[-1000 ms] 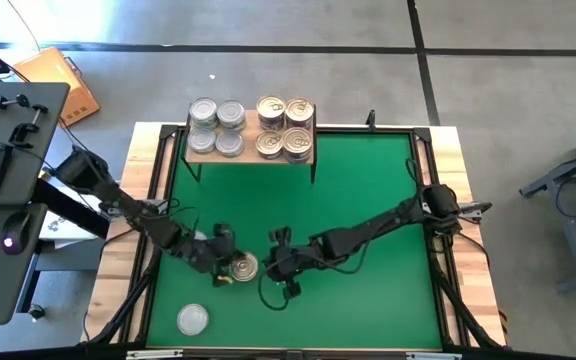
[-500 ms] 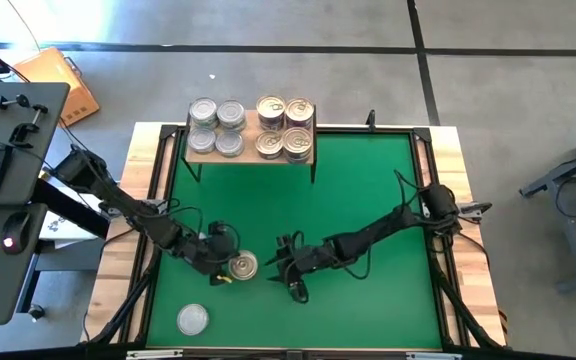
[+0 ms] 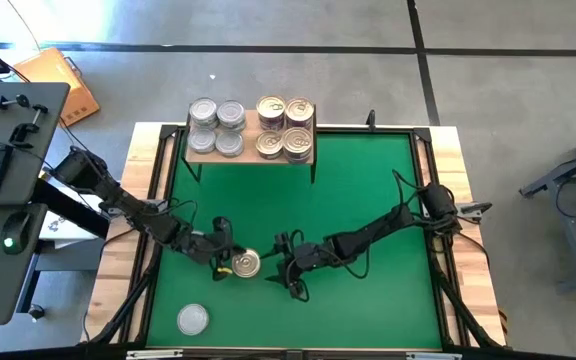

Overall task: Stack canned seafood by type on shelf
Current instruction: Stack the blue-pink tuna can on the other green tuna can on the shelf

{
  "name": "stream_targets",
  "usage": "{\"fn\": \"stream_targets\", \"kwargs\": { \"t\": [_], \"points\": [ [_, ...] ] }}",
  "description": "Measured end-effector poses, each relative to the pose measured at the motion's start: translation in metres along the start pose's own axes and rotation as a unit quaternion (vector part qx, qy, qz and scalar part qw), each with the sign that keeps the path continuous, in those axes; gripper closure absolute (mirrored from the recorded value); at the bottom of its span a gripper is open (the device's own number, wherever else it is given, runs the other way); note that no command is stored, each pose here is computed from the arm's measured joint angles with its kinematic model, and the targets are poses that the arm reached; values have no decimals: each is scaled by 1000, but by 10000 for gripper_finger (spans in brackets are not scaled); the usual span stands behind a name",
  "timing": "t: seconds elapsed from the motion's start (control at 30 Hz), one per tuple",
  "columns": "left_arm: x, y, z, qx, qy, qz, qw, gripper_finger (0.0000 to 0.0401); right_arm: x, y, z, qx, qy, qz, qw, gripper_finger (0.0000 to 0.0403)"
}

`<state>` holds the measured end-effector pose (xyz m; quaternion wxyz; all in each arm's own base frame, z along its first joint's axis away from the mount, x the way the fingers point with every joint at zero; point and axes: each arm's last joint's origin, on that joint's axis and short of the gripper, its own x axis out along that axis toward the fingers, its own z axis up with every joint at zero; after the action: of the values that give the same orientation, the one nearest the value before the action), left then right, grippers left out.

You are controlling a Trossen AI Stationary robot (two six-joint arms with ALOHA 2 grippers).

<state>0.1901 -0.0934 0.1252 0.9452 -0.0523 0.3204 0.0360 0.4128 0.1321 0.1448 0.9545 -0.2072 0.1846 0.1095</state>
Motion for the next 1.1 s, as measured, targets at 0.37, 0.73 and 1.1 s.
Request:
{"fn": "stream_targets", "kwargs": {
  "t": [0.37,0.73,1.1],
  "points": [
    [2,7,-2,-1,-4,12,1000,401,30,0,-6,-28,11,-17,999,115],
    [3,7,0,11,-11,7,1000,401,35,-7,5,73,64,-5,995,115],
    [3,5,2,10,-18,6,1000,401,29,-26,-16,208,112,-19,972,115]
  ]
}}
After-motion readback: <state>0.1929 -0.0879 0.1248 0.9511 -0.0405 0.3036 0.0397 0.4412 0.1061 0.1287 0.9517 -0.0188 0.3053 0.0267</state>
